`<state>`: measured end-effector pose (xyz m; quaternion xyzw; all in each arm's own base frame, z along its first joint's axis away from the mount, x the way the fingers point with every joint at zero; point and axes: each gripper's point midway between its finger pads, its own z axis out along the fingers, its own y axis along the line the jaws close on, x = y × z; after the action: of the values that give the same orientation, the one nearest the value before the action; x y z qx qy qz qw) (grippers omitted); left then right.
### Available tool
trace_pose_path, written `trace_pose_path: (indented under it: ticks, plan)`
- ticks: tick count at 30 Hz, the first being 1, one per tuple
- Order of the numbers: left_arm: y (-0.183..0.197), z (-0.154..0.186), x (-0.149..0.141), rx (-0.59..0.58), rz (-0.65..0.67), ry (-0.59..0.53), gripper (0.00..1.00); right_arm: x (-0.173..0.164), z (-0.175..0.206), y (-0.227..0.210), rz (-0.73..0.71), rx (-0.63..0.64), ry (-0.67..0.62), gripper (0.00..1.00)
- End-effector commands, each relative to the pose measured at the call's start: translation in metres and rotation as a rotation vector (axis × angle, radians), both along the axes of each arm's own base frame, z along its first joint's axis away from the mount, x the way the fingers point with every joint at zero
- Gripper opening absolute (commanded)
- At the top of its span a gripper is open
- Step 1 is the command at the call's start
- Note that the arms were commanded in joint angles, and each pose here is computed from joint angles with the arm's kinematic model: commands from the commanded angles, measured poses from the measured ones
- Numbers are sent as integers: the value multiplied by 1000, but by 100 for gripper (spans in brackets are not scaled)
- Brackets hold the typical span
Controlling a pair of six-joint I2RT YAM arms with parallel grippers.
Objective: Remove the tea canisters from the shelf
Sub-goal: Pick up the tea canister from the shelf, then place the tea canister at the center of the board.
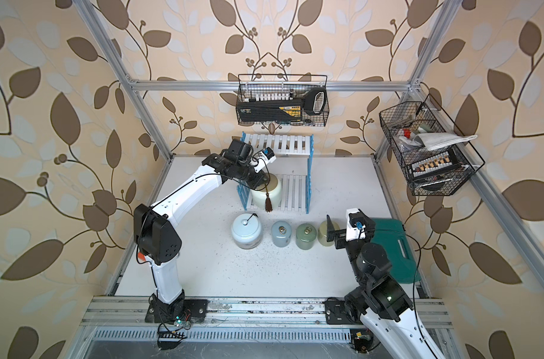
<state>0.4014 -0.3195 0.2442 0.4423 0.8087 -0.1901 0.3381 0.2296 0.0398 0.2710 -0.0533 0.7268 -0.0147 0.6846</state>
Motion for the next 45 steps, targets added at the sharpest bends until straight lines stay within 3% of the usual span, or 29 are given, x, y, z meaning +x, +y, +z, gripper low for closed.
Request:
trace_pose_path:
  ticks: [1, 11, 27, 34, 45]
  plan:
    - [-4, 124, -16, -199, -53, -234, 0, 2, -2, -2, -14, -10, -3, 99]
    - [24, 159, -42, -155, -51, -293, 0, 3, -6, -2, -15, -13, 11, 99]
    - [92, 172, -117, -167, -81, -220, 0, 5, -8, -3, -29, -18, 18, 99]
    - [128, 163, -130, -172, 0, -200, 0, 6, -9, -2, -23, -16, 20, 99]
    - [172, 103, -129, -85, 132, -161, 0, 5, -7, -2, -19, -15, 14, 99]
